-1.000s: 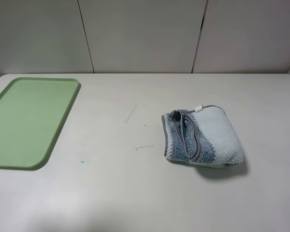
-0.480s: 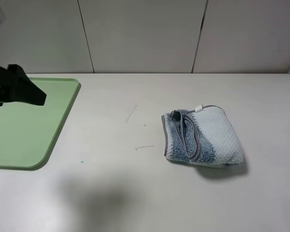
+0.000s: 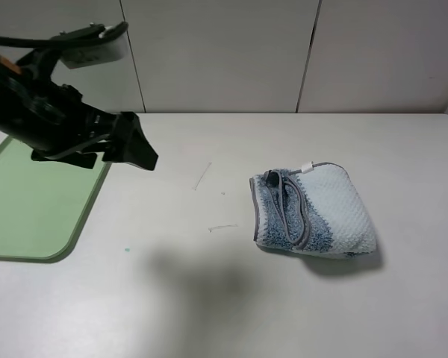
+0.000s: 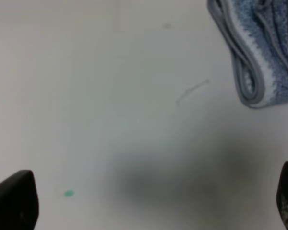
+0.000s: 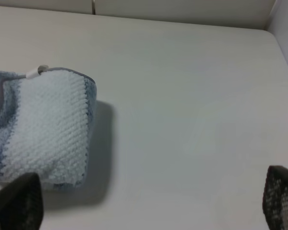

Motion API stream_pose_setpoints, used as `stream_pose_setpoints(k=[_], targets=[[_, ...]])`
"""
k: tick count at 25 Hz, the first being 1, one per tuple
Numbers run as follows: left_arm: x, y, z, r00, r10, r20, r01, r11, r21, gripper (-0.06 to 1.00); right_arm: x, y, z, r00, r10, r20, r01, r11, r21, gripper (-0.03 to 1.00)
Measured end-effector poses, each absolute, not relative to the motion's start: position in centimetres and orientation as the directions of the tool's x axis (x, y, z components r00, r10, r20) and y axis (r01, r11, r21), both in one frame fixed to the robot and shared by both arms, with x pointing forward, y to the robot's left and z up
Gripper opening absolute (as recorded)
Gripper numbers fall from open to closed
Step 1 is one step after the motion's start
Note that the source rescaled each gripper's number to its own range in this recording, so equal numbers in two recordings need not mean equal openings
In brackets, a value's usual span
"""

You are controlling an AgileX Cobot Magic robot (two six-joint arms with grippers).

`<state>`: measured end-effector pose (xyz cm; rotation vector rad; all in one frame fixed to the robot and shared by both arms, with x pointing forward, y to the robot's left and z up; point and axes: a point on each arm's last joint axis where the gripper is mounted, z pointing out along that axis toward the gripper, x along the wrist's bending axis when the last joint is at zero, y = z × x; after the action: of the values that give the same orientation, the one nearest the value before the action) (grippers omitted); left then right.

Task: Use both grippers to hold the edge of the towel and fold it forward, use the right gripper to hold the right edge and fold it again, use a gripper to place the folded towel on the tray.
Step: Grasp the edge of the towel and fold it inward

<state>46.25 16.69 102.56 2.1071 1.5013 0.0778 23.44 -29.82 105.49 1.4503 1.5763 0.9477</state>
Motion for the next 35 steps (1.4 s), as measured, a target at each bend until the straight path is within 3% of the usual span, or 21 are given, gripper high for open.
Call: stream_pose_setpoints(k=[14,21,35], targets=[[49.5,4.6,99.0,0.502,0.824,-0.262,0.829,-0.373,0.416,1.00,23.4,-29.8,105.5,-0.046,0.997,-0.057,0.417,0.071,0.906,1.00],[50.5,-0.6,96.7,0.503,0.817,-0.281,0.837,-0.380,0.394,1.00,23.4,-29.8,105.5,-0.046,0.997,-0.057,0.417,0.071,0.906,1.00],[52.2,-4.6,91.8,0.481,0.829,-0.285,0.858,-0.379,0.347,1.00,23.4,-29.8,105.5,-0.046,0.997,-0.057,0.417,0.072,0.906,1.00]])
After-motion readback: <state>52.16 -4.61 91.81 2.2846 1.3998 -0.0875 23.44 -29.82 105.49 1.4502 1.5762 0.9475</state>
